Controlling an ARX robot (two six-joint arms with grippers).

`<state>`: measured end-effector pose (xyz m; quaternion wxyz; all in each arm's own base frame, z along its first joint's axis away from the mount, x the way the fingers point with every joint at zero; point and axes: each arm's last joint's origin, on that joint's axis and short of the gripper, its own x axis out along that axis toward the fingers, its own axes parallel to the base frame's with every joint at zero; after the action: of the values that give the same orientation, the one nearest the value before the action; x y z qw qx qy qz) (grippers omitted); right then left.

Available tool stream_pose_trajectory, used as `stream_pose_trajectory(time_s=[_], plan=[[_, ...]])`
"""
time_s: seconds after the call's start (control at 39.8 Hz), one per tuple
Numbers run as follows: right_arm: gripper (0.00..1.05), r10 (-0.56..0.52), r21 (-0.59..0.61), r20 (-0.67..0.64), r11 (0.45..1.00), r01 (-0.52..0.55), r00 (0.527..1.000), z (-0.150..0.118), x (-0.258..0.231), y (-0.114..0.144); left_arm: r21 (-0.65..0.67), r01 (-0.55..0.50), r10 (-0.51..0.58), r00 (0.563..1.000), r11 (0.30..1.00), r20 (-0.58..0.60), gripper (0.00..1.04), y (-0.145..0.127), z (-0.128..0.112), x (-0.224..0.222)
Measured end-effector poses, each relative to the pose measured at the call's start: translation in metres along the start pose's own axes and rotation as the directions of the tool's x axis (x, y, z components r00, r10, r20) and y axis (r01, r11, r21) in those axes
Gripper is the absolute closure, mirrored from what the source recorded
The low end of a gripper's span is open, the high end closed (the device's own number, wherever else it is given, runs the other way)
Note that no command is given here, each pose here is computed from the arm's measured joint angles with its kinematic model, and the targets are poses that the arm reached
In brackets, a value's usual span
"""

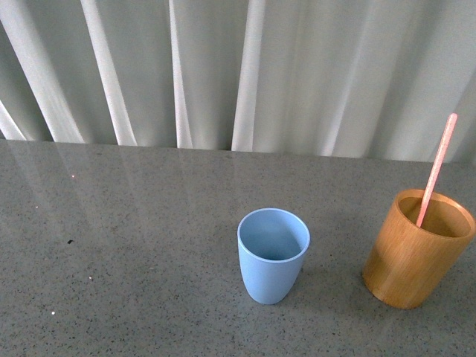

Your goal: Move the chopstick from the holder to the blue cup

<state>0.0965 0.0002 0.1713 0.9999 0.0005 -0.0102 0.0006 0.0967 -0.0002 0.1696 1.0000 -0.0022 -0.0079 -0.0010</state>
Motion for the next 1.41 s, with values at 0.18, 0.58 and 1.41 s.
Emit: stream_pose_trajectory(time_s=[0.18,0.58,1.41], plan=[[0.1,-0.007,0.06,-0.254,0.998,0.023,0.967,-0.006,0.017,-0.004,0.0,0.0,0.0,1.0,1.0,0.001,0.07,0.0,0.0,0.0],[0.1,0.063,0.081,-0.193,0.996,-0.048,0.979,-0.019,0.096,-0.019,0.0,0.0,0.0,1.0,1.0,0.0,0.07,0.0,0.0,0.0],[0.1,0.101,0.065,-0.184,0.994,-0.091,0.978,-0.063,0.19,-0.011,0.0,0.0,0.0,1.0,1.0,0.0,0.07,0.0,0.0,0.0]])
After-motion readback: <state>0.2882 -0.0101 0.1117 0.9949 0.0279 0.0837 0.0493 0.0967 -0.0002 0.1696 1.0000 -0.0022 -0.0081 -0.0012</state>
